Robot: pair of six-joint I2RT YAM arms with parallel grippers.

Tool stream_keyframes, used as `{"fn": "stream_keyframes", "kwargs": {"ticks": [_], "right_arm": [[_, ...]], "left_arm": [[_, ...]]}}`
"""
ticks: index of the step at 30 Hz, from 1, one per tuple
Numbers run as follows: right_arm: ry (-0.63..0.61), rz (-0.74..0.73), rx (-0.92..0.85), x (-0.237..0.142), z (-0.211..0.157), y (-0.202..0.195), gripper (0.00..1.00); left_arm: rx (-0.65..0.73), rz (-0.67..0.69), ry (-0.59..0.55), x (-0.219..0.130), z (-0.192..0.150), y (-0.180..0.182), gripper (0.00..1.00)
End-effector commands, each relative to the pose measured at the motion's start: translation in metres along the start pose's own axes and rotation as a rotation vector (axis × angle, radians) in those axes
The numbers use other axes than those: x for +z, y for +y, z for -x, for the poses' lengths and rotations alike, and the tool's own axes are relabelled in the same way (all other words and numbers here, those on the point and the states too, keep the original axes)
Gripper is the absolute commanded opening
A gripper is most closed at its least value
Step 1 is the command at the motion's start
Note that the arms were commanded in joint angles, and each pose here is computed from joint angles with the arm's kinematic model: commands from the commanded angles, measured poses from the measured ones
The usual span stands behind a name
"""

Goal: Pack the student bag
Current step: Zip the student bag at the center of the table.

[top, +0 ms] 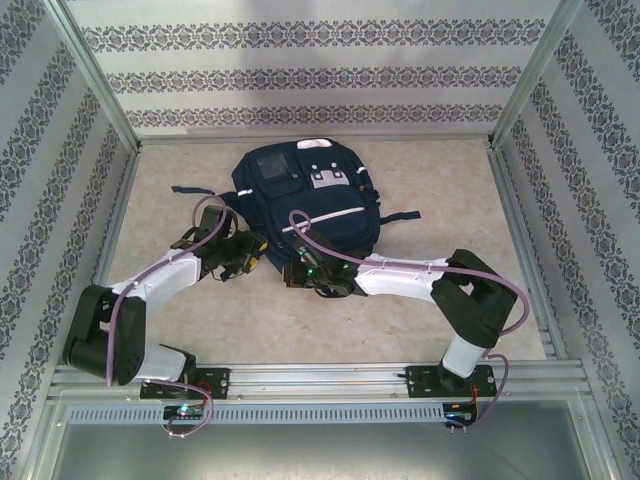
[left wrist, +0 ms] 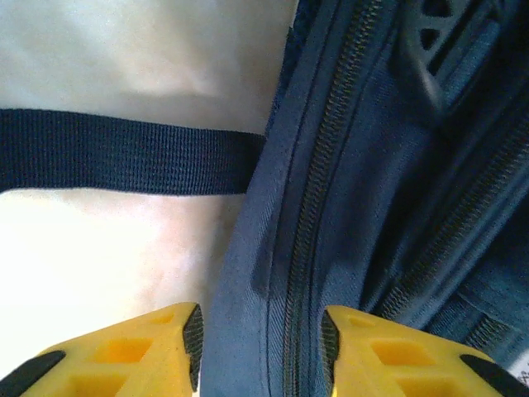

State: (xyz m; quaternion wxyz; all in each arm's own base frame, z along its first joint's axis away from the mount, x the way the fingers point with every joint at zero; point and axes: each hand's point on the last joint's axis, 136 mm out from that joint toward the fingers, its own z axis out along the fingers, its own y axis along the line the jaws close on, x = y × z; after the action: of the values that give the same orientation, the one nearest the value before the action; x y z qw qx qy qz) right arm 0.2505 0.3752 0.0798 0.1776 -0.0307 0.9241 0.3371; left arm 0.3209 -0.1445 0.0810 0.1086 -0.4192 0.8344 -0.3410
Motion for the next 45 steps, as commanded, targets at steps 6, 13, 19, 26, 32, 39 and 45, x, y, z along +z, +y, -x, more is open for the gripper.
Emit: {"fn": "stream_keyframes", "kwargs": {"ticks": [6, 13, 19, 26, 32, 39, 45], "right_arm": [[-0.036, 0.051, 0.007, 0.007, 0.010, 0.013, 0.00], [0.004, -0.080, -0.033, 0.007, -0.001, -0.011, 0.00], [0.095, -0.172, -0.045, -0.005, -0.012, -0.020, 0.00], [0.196, -0.252, -0.068, -0.027, -0.014, -0.018, 0.00], [0.281, -0.204, -0.001, -0.041, -0.015, -0.020, 0.00], [0.337, -0.179, 0.011, -0.052, -0.022, -0.033, 0.00], [0.316, -0.240, -0.001, -0.064, -0.011, -0.066, 0.00]], "left_arm": [[0.023, -0.009, -0.013, 0.014, 0.006, -0.004, 0.28], [0.028, 0.012, -0.020, 0.026, 0.013, -0.005, 0.06], [0.068, 0.037, -0.073, 0.020, 0.025, -0.014, 0.00], [0.073, 0.071, -0.091, 0.023, 0.031, -0.011, 0.00], [0.084, 0.088, -0.111, 0.021, 0.036, -0.012, 0.00], [0.087, 0.095, -0.125, 0.020, 0.039, -0.015, 0.00], [0.080, 0.120, -0.145, 0.016, 0.045, -0.011, 0.00]]}}
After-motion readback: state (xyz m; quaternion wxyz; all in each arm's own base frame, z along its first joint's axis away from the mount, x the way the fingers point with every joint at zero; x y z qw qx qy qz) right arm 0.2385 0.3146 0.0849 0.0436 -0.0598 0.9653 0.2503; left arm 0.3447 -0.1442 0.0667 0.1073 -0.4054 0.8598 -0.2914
